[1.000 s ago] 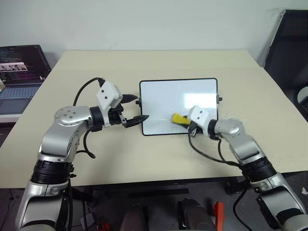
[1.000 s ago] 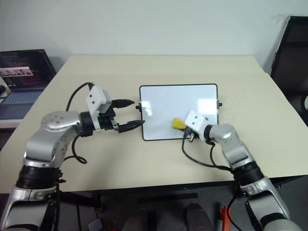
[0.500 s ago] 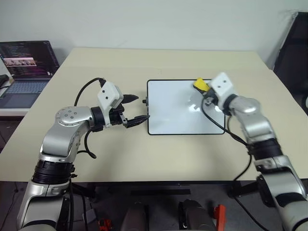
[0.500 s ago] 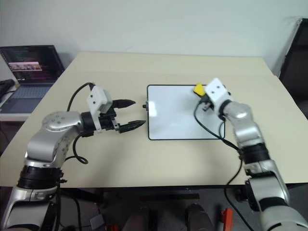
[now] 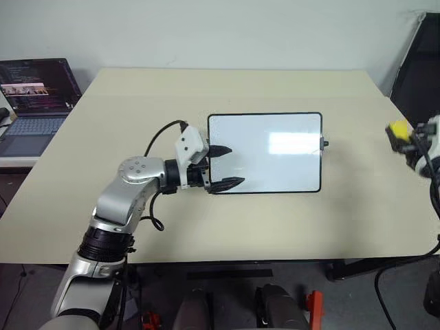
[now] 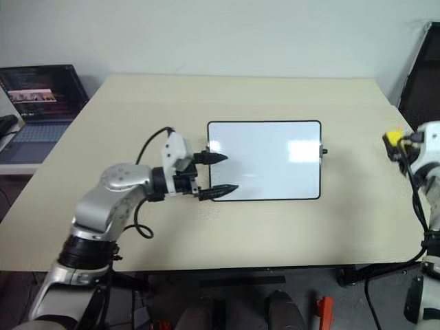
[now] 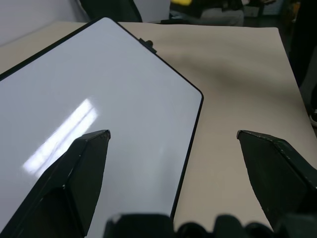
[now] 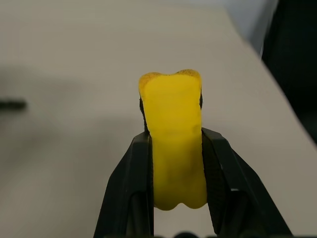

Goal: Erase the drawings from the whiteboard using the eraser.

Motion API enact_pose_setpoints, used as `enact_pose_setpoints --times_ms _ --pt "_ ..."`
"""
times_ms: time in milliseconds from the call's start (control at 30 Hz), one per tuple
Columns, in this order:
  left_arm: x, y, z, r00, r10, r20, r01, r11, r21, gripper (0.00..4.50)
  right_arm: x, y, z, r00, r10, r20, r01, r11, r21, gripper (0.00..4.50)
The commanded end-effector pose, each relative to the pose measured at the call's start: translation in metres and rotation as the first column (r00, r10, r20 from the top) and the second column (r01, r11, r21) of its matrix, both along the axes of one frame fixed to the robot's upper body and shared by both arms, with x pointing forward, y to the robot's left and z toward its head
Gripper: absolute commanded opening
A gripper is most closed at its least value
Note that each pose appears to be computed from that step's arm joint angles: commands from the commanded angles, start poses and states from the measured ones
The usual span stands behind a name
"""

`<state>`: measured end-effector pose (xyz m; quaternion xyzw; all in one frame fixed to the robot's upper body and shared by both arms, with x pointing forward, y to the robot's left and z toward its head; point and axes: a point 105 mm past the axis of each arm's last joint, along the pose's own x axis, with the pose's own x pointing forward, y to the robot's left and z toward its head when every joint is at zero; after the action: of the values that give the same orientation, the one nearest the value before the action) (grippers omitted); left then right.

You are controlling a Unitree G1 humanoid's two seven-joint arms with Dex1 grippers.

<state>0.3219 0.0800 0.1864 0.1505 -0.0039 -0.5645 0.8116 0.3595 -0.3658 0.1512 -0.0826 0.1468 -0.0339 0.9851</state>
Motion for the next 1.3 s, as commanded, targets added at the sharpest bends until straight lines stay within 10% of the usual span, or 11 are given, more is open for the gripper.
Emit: enact_pose_setpoints --times_ms 33,533,900,1133,1300 --pt "-0.003 -0.004 0.010 0.999 -0.029 0.045 0.029 1.000 -0.002 4.50 0.002 0.002 0.006 1.000 0.017 -0.003 -0.017 0.999 -0.034 0.97" --pt "-0.006 0.004 0.008 0.999 0.000 0.043 0.000 1.000 0.011 4.50 0.005 0.006 -0.020 0.992 0.046 -0.121 -0.044 0.999 0.021 0.97" --pt "0.014 0.030 0.023 0.977 0.185 0.109 -0.179 0.982 -0.065 4.50 0.010 0.029 0.032 0.988 0.150 0.040 -0.149 0.988 -0.031 4.46" --pt "0.086 0.130 0.037 0.540 0.830 0.138 -0.765 0.553 -0.331 4.50 0.026 0.074 0.010 0.953 0.166 0.253 -0.186 0.981 0.059 4.46" --pt "0.089 0.127 0.005 0.443 0.883 0.153 -0.824 0.469 -0.317 4.50 0.023 0.065 -0.016 0.956 0.069 0.286 -0.101 0.990 0.098 4.46"
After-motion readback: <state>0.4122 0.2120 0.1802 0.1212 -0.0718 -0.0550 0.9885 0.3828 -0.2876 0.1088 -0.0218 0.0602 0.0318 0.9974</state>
